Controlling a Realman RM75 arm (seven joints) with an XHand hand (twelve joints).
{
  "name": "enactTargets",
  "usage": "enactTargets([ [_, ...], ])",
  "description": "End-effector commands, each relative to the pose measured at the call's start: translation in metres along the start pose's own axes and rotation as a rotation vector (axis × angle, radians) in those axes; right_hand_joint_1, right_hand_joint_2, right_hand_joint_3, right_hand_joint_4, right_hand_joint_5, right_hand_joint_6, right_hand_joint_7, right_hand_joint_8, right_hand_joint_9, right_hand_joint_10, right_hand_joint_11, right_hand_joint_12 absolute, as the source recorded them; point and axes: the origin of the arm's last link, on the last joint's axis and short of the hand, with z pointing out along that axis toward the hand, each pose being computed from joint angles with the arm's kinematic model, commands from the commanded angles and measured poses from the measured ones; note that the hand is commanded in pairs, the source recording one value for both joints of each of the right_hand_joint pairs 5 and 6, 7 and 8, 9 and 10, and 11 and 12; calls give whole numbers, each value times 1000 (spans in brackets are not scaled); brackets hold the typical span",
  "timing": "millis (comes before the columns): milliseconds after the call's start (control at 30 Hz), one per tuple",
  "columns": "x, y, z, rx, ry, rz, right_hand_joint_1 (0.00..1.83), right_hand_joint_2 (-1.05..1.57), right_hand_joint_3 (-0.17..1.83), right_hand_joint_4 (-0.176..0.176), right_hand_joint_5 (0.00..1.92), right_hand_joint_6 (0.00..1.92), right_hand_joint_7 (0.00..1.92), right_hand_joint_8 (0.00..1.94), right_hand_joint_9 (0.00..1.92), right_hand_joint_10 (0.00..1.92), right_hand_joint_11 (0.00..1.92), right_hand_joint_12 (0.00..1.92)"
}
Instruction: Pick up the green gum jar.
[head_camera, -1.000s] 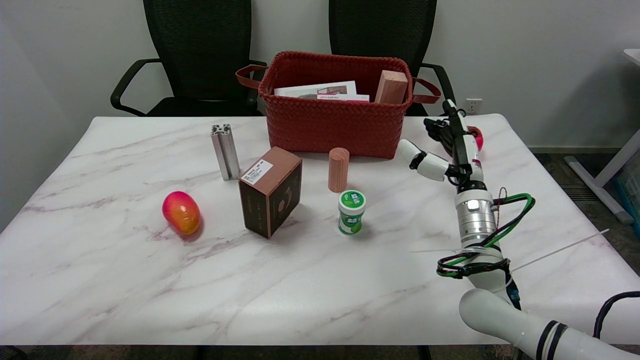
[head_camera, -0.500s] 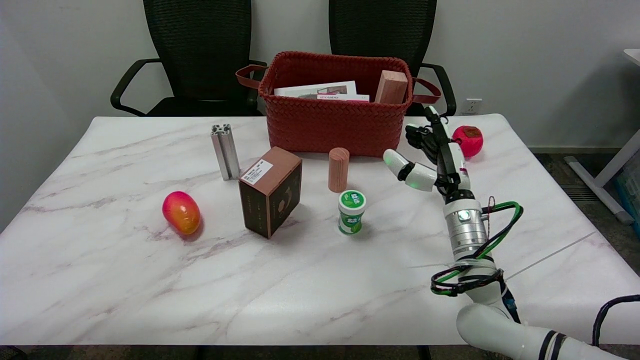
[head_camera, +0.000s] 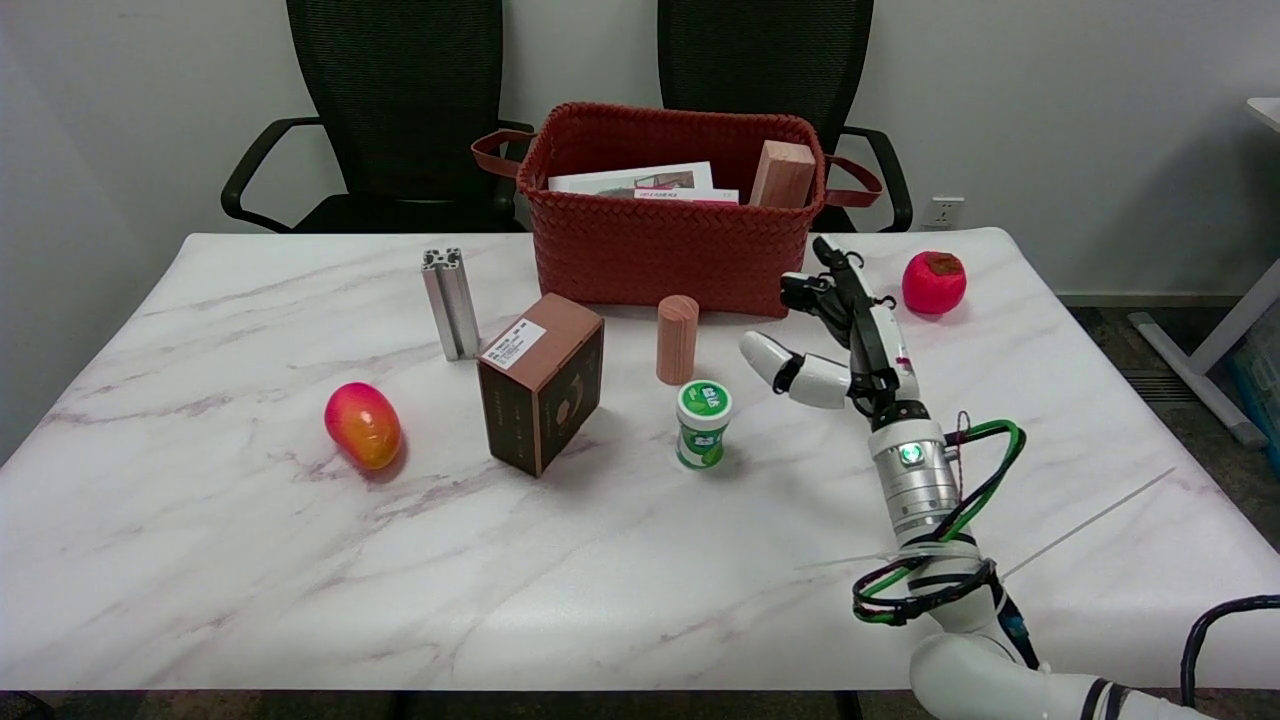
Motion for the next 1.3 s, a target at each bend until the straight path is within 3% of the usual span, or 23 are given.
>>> enactTargets([
  [33,-12,4,-12,-9,-60,2,1138,394,534,0,105,105,471,471,482,482,329,329],
  [133,-14,4,-13,-10,-69,3,1165,311,537,0,12,12,427,427,451,451,298,298],
  [300,-15,5,-14,-11,-76,4,1208,266,607,0,0,0,100,100,70,70,68,68],
  [433,-19,5,-16,-20,-94,5,1217,258,650,0,0,0,0,0,2,2,9,9],
  [1067,-33,14,-29,-70,-171,70,1238,231,735,0,0,0,0,0,0,0,0,0],
  [1300,-37,20,-32,-98,-196,65,1230,239,791,0,0,0,0,0,83,83,0,0],
])
